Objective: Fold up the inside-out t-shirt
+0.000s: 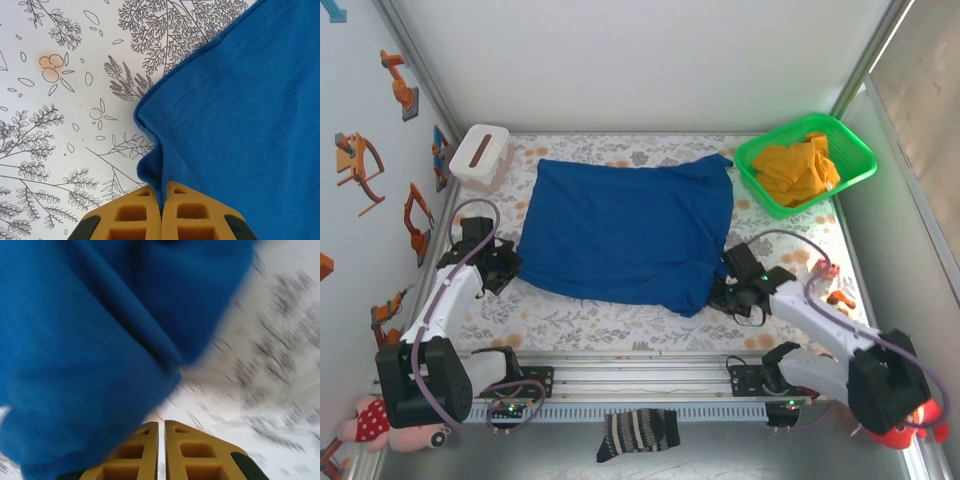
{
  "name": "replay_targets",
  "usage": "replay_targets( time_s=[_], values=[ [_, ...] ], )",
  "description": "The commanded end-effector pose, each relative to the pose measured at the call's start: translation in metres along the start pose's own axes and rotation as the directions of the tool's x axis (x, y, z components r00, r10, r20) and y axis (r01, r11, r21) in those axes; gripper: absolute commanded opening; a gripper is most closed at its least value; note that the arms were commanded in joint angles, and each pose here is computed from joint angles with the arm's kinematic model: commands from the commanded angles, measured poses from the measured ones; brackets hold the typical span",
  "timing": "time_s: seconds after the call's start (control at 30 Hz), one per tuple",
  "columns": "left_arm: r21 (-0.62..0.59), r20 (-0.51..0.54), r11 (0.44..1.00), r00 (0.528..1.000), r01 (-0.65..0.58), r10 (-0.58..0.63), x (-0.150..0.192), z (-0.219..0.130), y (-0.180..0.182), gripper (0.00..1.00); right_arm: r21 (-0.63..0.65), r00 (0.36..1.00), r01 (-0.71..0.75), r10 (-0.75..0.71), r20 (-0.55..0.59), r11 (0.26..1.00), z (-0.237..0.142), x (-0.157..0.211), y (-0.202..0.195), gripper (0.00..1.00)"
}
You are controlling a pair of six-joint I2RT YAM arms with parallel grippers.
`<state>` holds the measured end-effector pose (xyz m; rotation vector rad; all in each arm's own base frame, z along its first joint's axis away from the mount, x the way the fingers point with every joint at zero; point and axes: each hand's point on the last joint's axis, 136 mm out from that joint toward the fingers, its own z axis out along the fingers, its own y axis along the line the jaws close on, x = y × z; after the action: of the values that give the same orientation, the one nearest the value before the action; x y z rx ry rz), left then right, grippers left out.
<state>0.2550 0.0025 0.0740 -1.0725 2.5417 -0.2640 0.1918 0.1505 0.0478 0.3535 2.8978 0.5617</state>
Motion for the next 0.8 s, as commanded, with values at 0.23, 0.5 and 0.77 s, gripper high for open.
replay_targets(
  time_s=[0.23,0.5,0.77],
  values=[
    [-0.004,0.003,1.0,1.0,-0.001,0.001,0.001,0.001,0.004,0.0,-0.176,0.987,0.16,-0.151,0.064,0.971,0.046,-0.1,0.133,0.16],
    [0.017,0.0,1.0,1.0,-0.001,0.001,-0.001,-0.001,-0.001,0.0,-0.146,0.973,0.189,-0.165,0.164,0.971,-0.02,-0.071,0.099,0.26],
    [0.026,0.0,1.0,1.0,-0.004,0.004,-0.005,-0.002,-0.004,0.0,-0.04,0.98,0.183,-0.178,0.093,0.982,-0.02,-0.022,0.04,0.38]
  ],
)
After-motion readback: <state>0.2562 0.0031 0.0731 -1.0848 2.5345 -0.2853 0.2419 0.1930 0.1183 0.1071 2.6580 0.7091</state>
